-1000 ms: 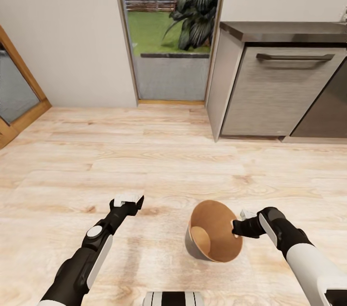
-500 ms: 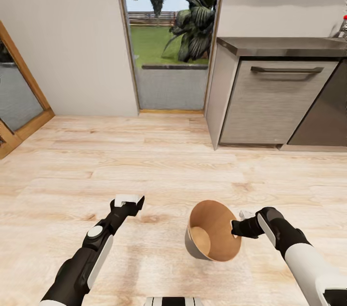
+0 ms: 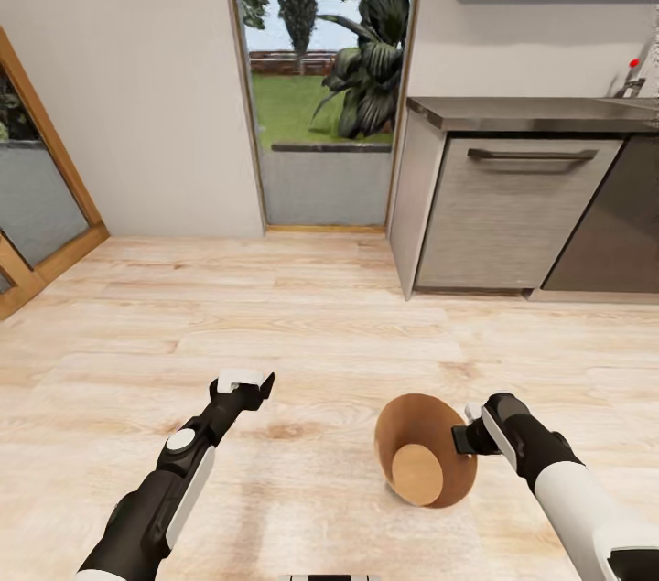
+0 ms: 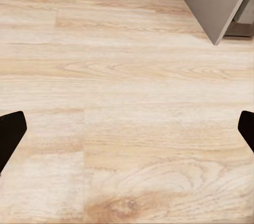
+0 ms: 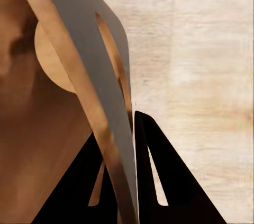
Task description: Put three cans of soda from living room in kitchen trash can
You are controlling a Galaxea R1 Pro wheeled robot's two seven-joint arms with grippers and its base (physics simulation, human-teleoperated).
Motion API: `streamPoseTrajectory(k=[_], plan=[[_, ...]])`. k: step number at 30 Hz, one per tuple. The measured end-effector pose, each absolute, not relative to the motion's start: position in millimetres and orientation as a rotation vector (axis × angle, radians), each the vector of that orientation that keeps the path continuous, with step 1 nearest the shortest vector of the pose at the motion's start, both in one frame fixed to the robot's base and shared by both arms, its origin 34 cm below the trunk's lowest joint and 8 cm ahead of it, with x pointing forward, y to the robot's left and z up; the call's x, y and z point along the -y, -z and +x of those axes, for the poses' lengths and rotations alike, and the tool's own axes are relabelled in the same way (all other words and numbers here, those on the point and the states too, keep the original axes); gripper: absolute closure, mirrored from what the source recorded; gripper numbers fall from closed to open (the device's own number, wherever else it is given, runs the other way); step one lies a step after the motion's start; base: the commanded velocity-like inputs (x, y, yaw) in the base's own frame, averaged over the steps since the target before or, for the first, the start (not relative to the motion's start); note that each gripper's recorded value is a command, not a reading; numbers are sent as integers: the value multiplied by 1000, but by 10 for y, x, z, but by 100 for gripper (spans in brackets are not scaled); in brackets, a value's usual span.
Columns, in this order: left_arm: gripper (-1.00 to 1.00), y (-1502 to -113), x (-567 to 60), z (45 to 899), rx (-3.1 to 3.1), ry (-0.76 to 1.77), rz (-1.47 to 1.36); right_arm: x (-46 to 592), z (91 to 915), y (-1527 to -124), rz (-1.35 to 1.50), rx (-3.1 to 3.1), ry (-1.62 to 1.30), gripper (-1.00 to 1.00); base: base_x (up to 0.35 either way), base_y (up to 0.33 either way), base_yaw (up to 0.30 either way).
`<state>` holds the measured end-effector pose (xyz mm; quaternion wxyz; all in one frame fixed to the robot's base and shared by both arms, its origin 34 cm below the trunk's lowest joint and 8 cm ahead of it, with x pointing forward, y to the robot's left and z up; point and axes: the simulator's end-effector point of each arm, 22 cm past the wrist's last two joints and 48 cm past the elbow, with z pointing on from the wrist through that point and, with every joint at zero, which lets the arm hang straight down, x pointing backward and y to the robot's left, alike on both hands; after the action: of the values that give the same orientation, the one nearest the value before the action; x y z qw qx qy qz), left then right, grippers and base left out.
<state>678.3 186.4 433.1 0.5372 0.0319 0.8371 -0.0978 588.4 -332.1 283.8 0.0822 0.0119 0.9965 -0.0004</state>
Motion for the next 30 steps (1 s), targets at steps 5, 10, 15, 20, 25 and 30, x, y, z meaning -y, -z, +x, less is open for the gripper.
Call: streamPoseTrajectory(k=[5,10,15,20,25,30], plan=[[-100,-4459,-1864,6796,-1972,231,78,3407,5929,-2946,61,-2955,89,100,0,0,0],[-100,-4587,-1872,6808,-1952,228,78,3409,5975,-3056,71,-2932,95,100,0,0,0],[-100,-4714,-1875,6817,-1932,224,80,3381,6019,-3166,79,-2910,75,100,0,0,0],[-100,-4840,-1877,6823,-1912,222,82,3375,6057,-3278,81,-2890,68,100,0,0,0],[-100,-4964,-1878,6826,-1892,220,84,3364,6093,-3390,82,-2869,62,100,0,0,0],[-100,-5090,-1876,6826,-1873,218,85,3337,6129,-3504,81,-2849,44,100,0,0,0]])
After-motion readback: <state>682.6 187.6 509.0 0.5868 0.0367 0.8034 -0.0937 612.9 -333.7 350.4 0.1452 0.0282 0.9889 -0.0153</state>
